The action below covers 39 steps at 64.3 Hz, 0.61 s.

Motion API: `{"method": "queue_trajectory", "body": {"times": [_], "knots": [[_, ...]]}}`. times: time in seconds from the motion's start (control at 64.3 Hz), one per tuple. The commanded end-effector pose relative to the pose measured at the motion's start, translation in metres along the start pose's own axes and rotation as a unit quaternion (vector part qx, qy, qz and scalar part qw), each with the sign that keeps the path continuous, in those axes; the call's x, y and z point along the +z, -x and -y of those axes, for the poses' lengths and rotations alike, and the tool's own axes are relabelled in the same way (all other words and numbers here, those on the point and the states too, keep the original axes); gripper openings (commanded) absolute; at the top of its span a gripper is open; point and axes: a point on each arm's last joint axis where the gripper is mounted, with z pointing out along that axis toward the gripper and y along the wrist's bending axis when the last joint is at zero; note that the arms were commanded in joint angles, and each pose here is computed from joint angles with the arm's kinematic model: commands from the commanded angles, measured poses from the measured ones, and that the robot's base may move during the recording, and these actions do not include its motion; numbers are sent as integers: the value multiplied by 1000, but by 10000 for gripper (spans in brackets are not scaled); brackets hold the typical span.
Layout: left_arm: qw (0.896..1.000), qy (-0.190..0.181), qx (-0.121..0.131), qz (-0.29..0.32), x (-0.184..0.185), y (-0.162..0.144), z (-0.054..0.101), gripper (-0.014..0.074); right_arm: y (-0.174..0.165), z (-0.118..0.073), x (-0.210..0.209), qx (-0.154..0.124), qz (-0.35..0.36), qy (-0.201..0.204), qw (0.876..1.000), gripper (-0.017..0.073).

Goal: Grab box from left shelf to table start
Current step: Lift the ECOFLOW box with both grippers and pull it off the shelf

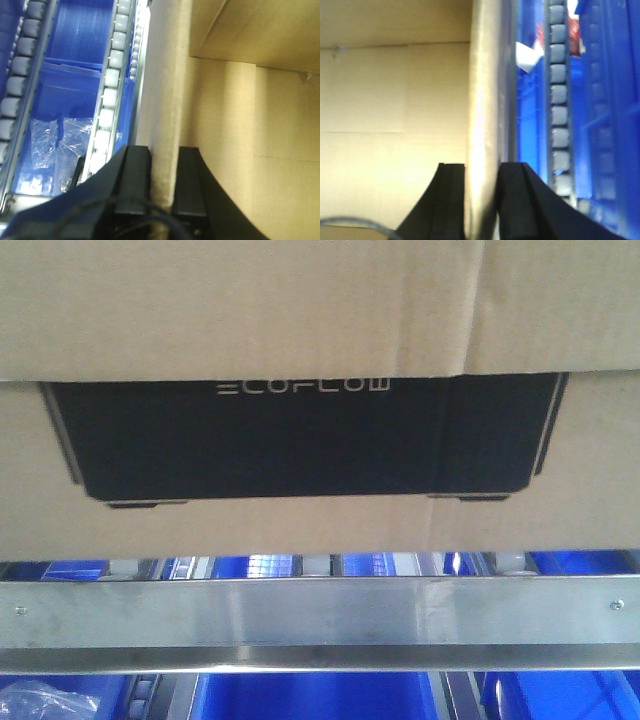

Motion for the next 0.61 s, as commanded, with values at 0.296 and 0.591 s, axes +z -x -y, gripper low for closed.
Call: {"method": "queue_trajectory", "body": {"times": [0.296, 0.591], "knots": [[990, -10, 11, 143, -67, -20, -23, -102, -37, 2, -72, -11, 135, 10, 991, 57], [981, -23, 3, 195, -108, -40, -36, -102, -65, 2, -113, -16, 182, 21, 983, 57]]}}
